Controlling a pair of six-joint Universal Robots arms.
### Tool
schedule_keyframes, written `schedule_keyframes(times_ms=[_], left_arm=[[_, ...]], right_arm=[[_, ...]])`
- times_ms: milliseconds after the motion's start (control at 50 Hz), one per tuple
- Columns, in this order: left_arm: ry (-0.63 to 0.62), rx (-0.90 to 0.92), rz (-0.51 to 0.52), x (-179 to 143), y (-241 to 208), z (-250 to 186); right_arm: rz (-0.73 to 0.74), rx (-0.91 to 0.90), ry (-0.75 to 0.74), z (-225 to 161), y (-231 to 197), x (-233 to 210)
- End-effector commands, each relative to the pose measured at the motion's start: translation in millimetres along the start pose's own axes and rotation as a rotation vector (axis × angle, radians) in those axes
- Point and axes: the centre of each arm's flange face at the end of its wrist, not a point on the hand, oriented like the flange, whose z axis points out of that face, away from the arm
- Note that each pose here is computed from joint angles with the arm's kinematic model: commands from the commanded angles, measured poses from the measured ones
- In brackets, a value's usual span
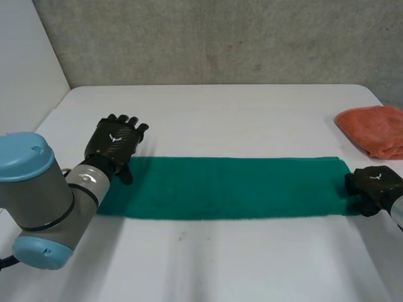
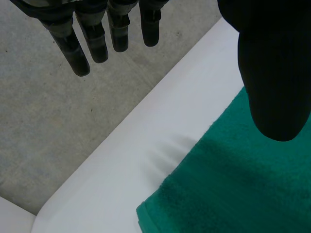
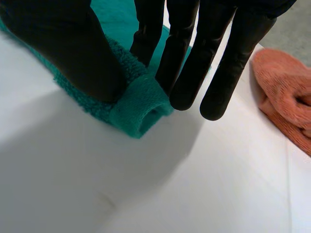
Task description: Fold the laundry.
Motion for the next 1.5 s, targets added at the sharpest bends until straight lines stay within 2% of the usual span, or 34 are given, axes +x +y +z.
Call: schedule_keyframes(times_ms=[20, 160, 220, 280, 360, 420, 500, 520, 580, 600, 680, 780, 900, 1020, 1080, 1140, 1220, 1320, 1420, 1500], left_arm=[[-0.003, 0.002, 0.0, -0.8, -1.4, -1.6], [-0.011, 0.012, 0.0, -3.2, -5.3, -2.8], [-0.015, 0.022, -0.002, -4.3, -8.8, -3.8], [-0.019, 0.029, -0.005, -5.5, -11.1, -4.4], [-0.03, 0.04, -0.007, -8.6, -15.4, -5.9], [-0.04, 0.049, -0.008, -11.6, -18.7, -7.1], [-0.052, 0.063, -0.009, -15.5, -23.8, -9.3], [-0.054, 0.064, -0.01, -15.9, -24.1, -9.4], [-0.053, 0.061, -0.015, -15.9, -23.7, -11.5], [-0.051, 0.059, -0.016, -15.4, -22.9, -11.9], [-0.043, 0.056, -0.015, -12.6, -22.2, -13.4], [-0.033, 0.049, -0.014, -9.4, -19.9, -13.3], [-0.008, 0.075, -0.01, -0.4, -27.6, -14.5], [0.048, 0.139, -0.005, 19.8, -46.7, -20.8], [0.083, 0.165, -0.005, 32.5, -54.6, -24.7], [0.131, 0.173, -0.004, 50.2, -56.3, -26.4], [0.177, 0.162, 0.001, 68.7, -51.7, -25.0], [0.198, 0.144, 0.007, 77.1, -45.2, -24.0], [0.2, 0.138, 0.007, 75.9, -45.3, -26.1], [0.179, 0.139, 0.002, 69.0, -50.0, -28.0]], right_arm=[[-0.025, -0.047, 0.148, -0.9, 8.3, 41.1], [-0.207, -0.122, 0.342, -15.9, 15.7, 103.0], [-0.262, -0.139, 0.382, -18.7, 16.9, 116.4], [-0.296, -0.08, 0.388, -22.5, -3.4, 112.1], [-0.371, 0.203, 0.304, -31.6, -80.2, 50.2], [-0.383, 0.33, 0.222, -33.1, -103.4, 12.2], [-0.429, 0.549, 0.035, -49.4, -137.6, -58.9], [-0.451, 0.62, -0.05, -59.0, -146.3, -89.7], [-0.487, 0.717, -0.176, -75.2, -155.7, -133.7], [-0.506, 0.748, -0.267, -80.9, -153.0, -162.9], [-0.554, 0.79, -0.467, -95.9, -138.9, -229.7], [-0.562, 0.735, -0.578, -91.9, -117.0, -266.4], [-0.495, 0.641, -0.547, -82.8, -111.3, -257.4], [-0.186, 0.446, -0.298, -60.2, -121.1, -171.2], [-0.066, 0.339, -0.295, -59.7, -105.7, -149.7], [-0.011, 0.227, -0.311, -58.4, -80.9, -139.1], [0.031, 0.119, -0.283, -50.2, -49.1, -117.2], [-0.001, 0.041, -0.211, -39.6, -26.0, -92.9], [-0.089, 0.035, -0.115, -33.2, -26.3, -76.4], [-0.134, 0.079, -0.065, -33.0, -45.7, -75.4]])
